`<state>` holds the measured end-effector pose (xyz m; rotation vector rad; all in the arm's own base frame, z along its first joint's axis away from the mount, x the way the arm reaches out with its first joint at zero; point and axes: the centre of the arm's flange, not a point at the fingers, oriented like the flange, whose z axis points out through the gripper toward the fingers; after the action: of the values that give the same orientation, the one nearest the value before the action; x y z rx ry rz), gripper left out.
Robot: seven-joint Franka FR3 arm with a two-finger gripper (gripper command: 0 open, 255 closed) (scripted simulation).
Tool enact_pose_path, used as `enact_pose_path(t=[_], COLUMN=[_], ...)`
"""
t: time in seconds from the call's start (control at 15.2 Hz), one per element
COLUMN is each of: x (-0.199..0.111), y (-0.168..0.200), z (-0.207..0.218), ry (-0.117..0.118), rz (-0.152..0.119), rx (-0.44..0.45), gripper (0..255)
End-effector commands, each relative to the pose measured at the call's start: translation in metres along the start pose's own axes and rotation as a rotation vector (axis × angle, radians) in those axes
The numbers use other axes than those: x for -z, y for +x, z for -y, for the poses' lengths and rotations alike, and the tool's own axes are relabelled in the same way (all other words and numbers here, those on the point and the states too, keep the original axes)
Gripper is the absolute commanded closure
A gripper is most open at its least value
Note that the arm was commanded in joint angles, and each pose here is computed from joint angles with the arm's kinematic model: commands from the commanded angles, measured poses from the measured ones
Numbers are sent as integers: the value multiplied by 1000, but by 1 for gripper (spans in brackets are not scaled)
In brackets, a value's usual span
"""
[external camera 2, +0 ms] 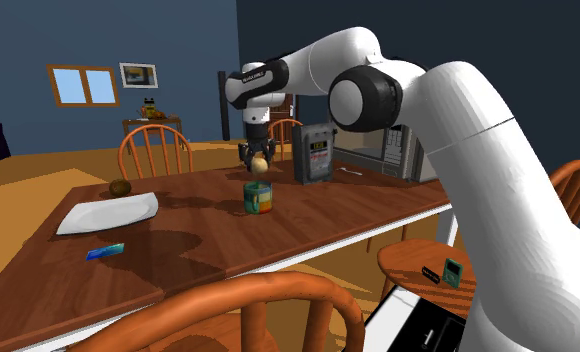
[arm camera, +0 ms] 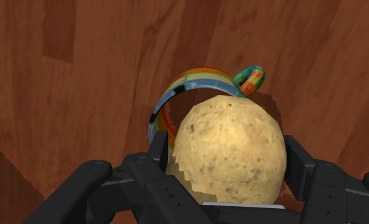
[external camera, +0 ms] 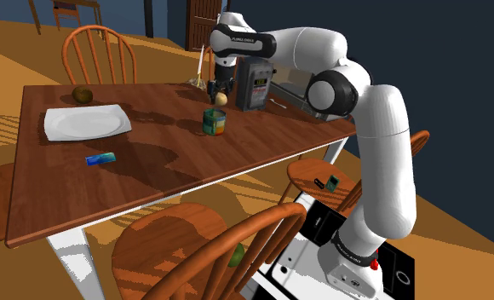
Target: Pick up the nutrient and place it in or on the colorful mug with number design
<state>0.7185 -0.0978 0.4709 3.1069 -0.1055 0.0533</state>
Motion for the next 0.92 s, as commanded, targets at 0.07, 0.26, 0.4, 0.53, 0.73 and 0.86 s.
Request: enact_pose_path(t=[0.07, 0.26, 0.4, 0.53, 0.73, 0.86], x=[-16, -32, -44, -44, -44, -44], y=[0, -1, -1, -1, -1, -1], z=[1, 2, 2, 2, 2, 2], ry=[0, 0, 0, 0, 0, 0], rz=[-1, -1, -1, -1, -1, -1], rx=[0, 0, 0, 0, 0, 0], gripper=[255, 255, 255, 255, 255, 255])
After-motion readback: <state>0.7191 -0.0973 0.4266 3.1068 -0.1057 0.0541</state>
